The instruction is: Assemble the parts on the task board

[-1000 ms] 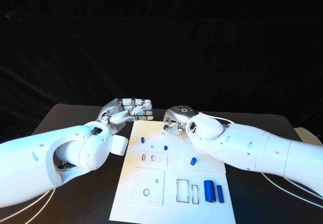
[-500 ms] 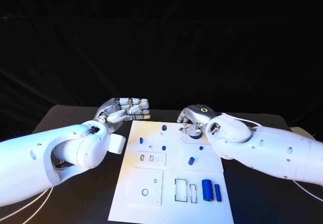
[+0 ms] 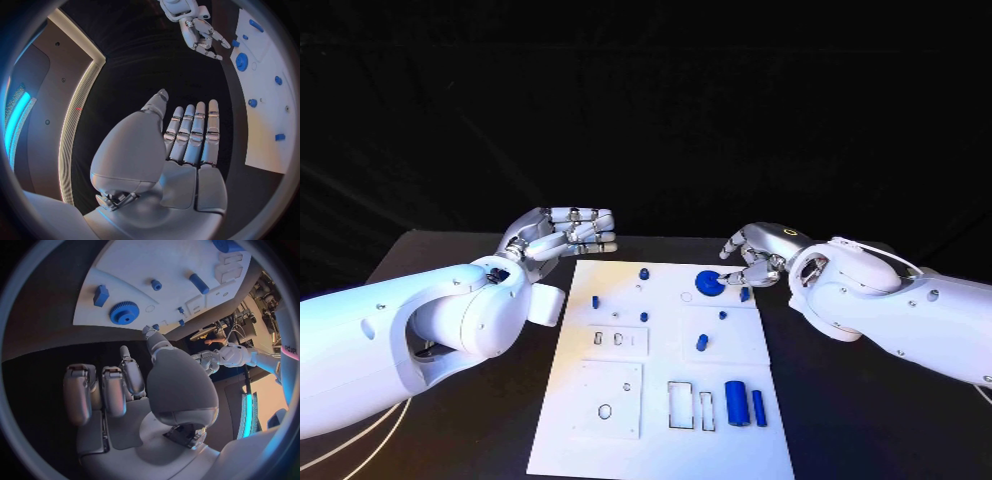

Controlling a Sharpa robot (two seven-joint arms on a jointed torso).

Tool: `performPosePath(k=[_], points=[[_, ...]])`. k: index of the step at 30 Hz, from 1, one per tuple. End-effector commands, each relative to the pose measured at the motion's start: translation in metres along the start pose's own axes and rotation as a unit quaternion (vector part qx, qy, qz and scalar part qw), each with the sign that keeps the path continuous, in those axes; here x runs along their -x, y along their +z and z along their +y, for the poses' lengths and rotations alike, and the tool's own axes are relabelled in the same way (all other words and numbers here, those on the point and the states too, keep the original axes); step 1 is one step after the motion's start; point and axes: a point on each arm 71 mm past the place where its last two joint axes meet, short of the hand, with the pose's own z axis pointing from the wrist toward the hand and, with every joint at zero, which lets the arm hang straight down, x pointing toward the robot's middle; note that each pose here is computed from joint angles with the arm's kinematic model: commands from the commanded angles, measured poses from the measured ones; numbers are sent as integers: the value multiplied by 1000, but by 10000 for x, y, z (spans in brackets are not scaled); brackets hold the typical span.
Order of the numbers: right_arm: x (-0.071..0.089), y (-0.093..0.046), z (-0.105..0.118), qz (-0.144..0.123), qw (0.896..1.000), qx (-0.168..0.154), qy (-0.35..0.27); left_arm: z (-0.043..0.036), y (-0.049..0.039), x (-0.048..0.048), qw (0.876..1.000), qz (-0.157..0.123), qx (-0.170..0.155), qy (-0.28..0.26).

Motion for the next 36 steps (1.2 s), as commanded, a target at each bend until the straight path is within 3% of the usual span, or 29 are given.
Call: performPosePath(k=[1, 14, 36], points=[[-59, 37, -24, 32, 999, -4, 9, -10, 6, -23, 1000, 11, -3, -1], [-172, 199, -29, 43, 999, -9, 1, -8, 5, -30, 1000, 13, -1, -2], [-306, 276, 3, 59, 998, -9, -1, -9, -3, -28, 1000, 13, 1, -2]])
